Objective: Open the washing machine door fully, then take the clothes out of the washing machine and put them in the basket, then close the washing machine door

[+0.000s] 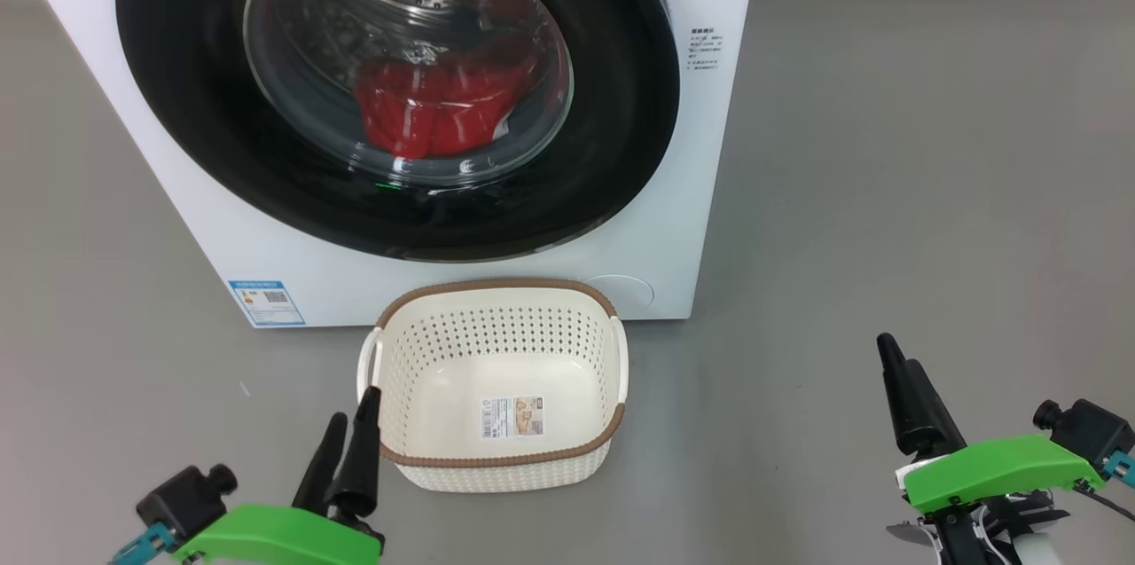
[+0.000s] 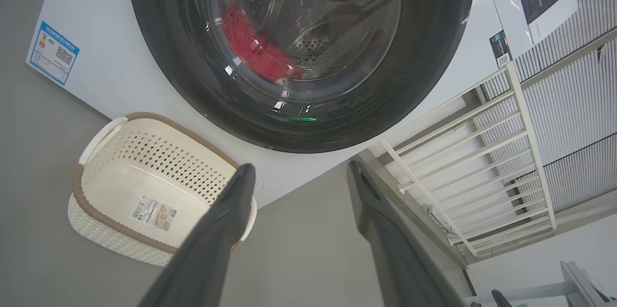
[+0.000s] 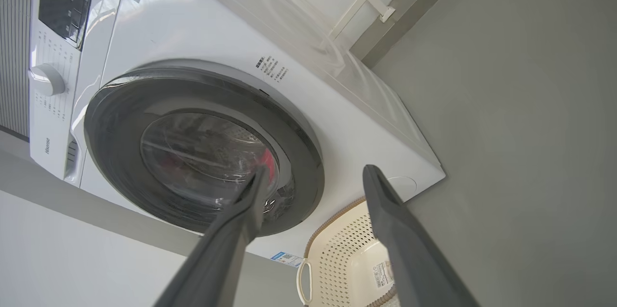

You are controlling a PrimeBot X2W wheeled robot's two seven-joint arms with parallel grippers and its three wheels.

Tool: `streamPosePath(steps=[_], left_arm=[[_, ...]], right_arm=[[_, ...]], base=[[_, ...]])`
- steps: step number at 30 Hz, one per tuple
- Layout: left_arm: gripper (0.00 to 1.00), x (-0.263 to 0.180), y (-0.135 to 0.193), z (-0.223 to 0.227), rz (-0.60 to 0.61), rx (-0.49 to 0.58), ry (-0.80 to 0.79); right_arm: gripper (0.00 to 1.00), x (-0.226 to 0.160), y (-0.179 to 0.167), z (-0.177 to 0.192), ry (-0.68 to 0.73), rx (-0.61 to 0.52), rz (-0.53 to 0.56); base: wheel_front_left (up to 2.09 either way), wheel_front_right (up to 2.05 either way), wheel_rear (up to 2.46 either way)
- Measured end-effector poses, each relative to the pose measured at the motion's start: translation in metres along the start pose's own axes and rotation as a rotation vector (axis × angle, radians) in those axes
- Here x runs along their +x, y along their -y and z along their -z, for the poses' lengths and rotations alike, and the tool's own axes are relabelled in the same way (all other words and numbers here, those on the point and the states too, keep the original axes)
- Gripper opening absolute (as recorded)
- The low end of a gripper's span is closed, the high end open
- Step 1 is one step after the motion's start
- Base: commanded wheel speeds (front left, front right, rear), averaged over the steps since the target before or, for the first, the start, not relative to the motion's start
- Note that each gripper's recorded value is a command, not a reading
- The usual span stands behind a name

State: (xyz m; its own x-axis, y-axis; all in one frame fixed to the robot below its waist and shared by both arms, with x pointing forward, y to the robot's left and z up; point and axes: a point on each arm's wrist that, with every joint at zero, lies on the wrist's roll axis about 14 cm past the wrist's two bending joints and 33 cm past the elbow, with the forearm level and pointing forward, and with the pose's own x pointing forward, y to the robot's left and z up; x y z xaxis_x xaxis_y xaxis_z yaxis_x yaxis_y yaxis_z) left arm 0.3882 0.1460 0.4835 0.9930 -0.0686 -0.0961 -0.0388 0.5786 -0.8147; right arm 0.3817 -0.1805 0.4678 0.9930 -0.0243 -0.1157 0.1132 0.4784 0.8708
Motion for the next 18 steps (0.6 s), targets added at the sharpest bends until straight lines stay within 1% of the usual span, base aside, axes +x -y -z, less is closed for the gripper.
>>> streamPosePath(steps=[7,11,15,18], left_arm=[[1.00,0.001,0.003,0.003,-0.003,0.119,-0.004],[1.00,0.006,0.008,0.000,0.004,0.192,0.012],[1.00,0.007,0.010,-0.002,0.005,0.243,0.022],[1.00,0.006,0.010,-0.002,0.001,0.262,0.026]], right_arm=[[1.00,0.001,-0.004,-0.001,0.004,-0.097,-0.015],[1.00,0.005,-0.012,-0.004,0.020,-0.172,-0.042],[1.00,0.005,-0.012,-0.004,0.018,-0.218,-0.043],[1.00,0.006,-0.014,-0.005,0.026,-0.252,-0.050]], base=[[0.00,0.00,0.00],[0.00,0.00,0.00],[0.00,0.00,0.00],[0.00,0.00,0.00]])
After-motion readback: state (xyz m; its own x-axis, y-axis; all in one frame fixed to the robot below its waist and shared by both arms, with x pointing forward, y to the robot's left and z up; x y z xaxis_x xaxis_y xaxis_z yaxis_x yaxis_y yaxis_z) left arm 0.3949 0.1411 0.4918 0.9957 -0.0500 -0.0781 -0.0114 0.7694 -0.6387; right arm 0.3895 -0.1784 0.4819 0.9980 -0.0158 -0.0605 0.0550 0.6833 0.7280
